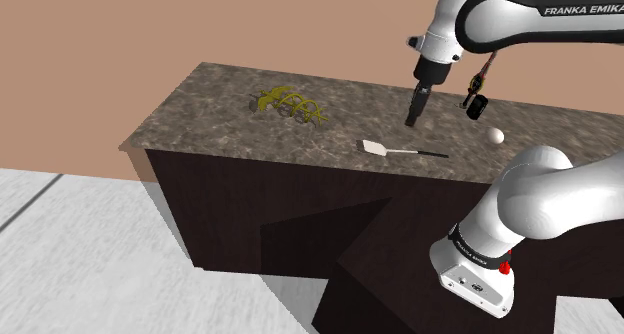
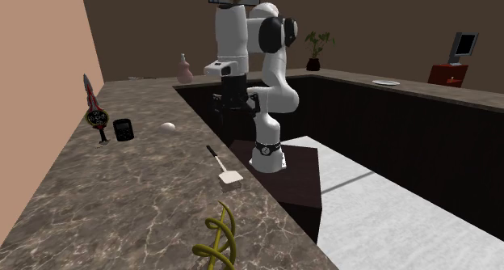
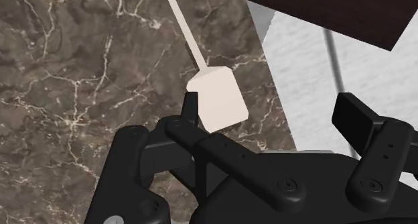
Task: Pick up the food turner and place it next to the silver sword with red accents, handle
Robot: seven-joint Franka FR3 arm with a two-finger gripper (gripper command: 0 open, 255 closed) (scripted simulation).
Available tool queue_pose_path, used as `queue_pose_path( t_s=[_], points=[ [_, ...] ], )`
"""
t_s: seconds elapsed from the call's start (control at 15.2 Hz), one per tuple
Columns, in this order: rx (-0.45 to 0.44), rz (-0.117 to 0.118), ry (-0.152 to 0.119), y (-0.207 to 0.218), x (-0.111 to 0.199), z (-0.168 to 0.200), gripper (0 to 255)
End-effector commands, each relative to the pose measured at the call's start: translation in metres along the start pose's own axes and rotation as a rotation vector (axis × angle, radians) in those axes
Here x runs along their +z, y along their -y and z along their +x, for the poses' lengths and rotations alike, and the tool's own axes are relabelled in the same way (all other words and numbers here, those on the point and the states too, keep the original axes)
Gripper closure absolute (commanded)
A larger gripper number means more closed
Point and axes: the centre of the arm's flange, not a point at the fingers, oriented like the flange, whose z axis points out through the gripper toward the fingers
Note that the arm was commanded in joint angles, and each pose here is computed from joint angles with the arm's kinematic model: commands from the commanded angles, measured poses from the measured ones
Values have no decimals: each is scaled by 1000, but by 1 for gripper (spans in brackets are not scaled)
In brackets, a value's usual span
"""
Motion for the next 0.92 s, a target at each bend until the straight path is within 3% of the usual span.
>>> queue_pose_path(
  t_s=[0.0, 0.46, 0.86],
  points=[
    [-90, -8, 13, -11, 23, -8, 0],
    [-380, -35, 57, -58, 96, -26, 0],
    [-397, -36, 60, -62, 126, -28, 0]
  ],
)
